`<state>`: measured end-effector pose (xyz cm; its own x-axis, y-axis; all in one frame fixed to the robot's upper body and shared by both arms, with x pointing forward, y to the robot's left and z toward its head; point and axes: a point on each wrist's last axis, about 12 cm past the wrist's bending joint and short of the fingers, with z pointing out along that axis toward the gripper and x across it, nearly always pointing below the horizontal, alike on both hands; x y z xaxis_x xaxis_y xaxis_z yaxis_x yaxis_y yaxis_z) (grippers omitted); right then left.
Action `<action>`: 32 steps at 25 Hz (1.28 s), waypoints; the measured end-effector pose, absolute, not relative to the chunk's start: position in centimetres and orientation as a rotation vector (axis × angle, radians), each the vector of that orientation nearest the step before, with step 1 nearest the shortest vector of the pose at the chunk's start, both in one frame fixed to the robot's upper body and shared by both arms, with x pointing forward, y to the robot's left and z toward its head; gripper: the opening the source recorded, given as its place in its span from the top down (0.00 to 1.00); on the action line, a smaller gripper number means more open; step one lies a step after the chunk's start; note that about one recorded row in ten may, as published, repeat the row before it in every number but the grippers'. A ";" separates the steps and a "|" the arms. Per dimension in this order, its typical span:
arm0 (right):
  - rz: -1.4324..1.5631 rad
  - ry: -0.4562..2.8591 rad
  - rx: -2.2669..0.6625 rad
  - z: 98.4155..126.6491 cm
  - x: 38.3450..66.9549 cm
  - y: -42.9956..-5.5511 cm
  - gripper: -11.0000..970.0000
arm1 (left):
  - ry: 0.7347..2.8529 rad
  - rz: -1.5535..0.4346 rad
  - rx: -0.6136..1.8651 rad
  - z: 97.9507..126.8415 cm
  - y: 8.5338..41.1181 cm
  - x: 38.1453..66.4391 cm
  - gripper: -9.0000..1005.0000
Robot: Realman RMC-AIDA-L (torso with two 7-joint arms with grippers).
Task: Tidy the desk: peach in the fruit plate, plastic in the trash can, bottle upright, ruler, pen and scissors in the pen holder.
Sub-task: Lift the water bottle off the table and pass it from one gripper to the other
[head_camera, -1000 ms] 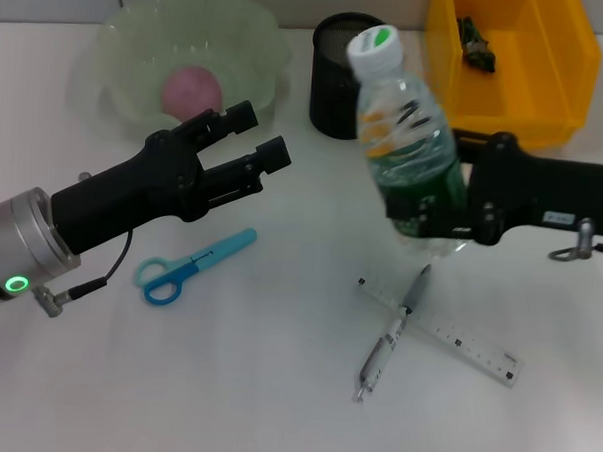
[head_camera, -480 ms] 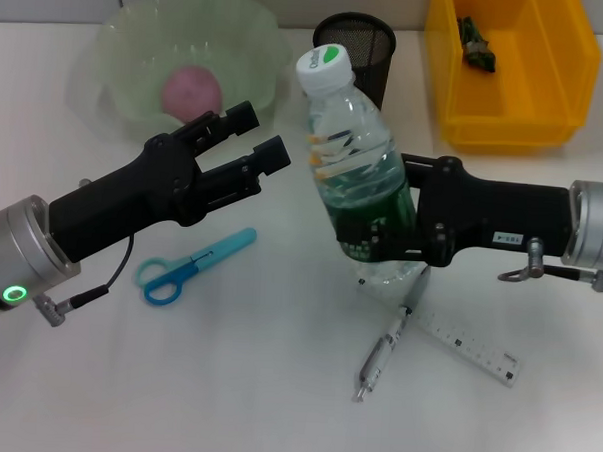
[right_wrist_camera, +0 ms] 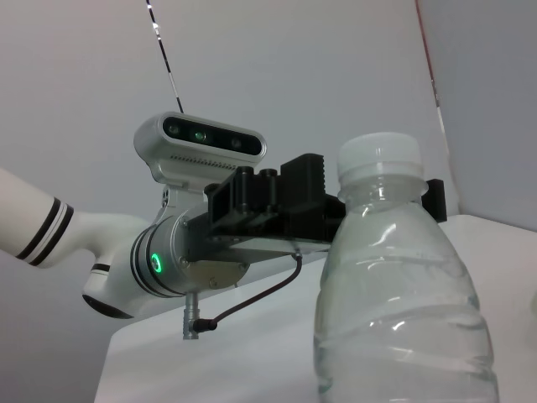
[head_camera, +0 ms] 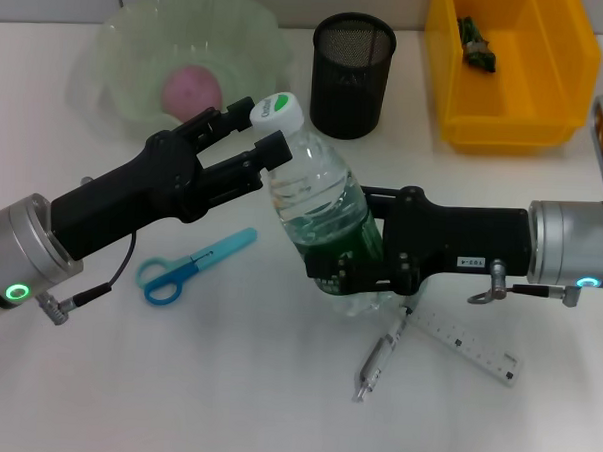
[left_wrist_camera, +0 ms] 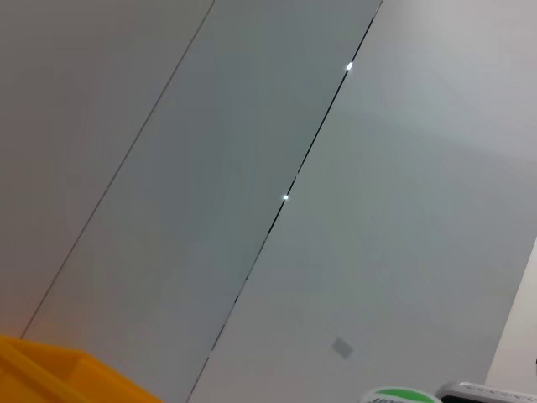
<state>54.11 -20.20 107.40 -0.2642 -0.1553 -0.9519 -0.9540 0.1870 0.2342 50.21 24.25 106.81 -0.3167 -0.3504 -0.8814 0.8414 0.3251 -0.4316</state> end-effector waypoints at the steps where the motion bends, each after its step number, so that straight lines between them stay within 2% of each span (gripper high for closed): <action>1: 1.174 1.607 -1.079 107.4 54.1 -20.1 0.21 | 1.425 -1.287 0.485 106.8 24.2 50.2 0.20; 32: 1.179 1.614 -1.136 107.5 54.8 -18.4 0.19 | 1.416 -1.272 0.508 107.0 23.8 50.7 0.22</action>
